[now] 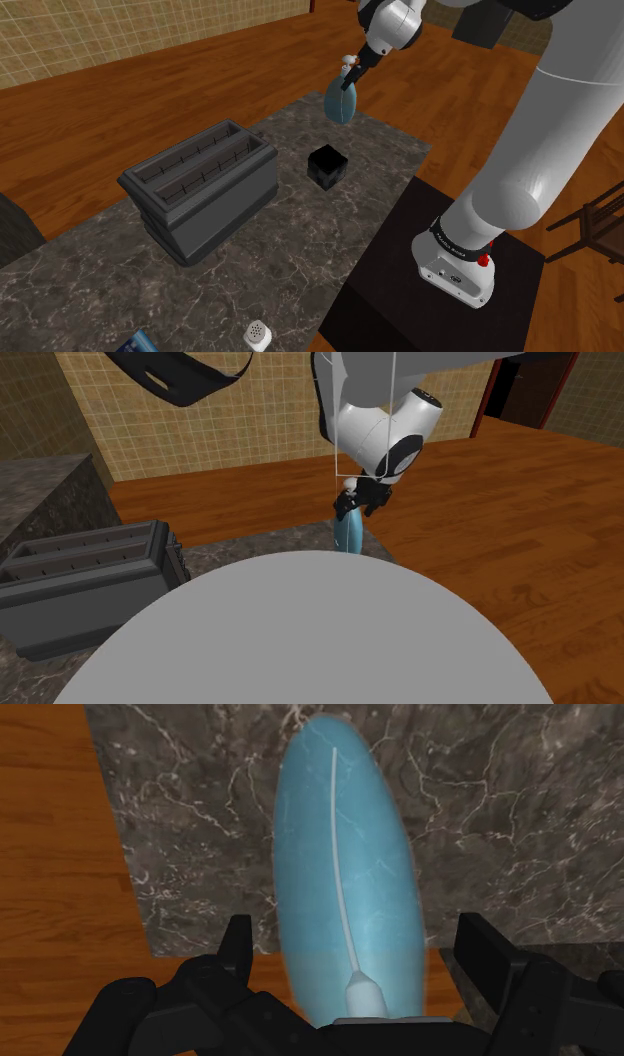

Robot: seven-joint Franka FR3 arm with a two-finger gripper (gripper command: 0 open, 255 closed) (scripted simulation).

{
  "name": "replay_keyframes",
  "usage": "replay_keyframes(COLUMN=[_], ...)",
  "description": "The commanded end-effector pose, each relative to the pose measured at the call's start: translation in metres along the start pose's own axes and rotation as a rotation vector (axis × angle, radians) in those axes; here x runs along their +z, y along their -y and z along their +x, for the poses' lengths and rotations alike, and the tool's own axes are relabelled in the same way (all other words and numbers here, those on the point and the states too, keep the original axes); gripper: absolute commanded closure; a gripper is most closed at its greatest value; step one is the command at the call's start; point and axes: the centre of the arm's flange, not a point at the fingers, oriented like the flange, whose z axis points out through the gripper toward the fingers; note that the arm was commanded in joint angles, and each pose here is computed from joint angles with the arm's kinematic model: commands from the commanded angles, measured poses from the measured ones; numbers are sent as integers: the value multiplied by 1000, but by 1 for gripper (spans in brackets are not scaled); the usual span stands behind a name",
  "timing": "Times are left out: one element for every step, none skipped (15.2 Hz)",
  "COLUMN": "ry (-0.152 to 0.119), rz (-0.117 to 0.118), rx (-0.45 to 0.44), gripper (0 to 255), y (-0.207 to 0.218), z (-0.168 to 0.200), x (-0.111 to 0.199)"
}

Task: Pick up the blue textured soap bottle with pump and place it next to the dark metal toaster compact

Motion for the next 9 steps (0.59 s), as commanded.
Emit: replay_keyframes(ry=[0, 0, 0, 0, 0, 0, 0, 0, 0], rz=[0, 0, 0, 0, 0, 0, 0, 0, 0], rx=[0, 0, 0, 0, 0, 0, 0, 0, 0], gripper=[0, 0, 0, 0, 0, 0, 0, 255, 255], y=[0, 0, 0, 0, 0, 0, 0, 0, 0], z=[0, 0, 0, 0, 0, 0, 0, 0, 0], x=[4, 4, 4, 4, 4, 4, 4, 4, 4])
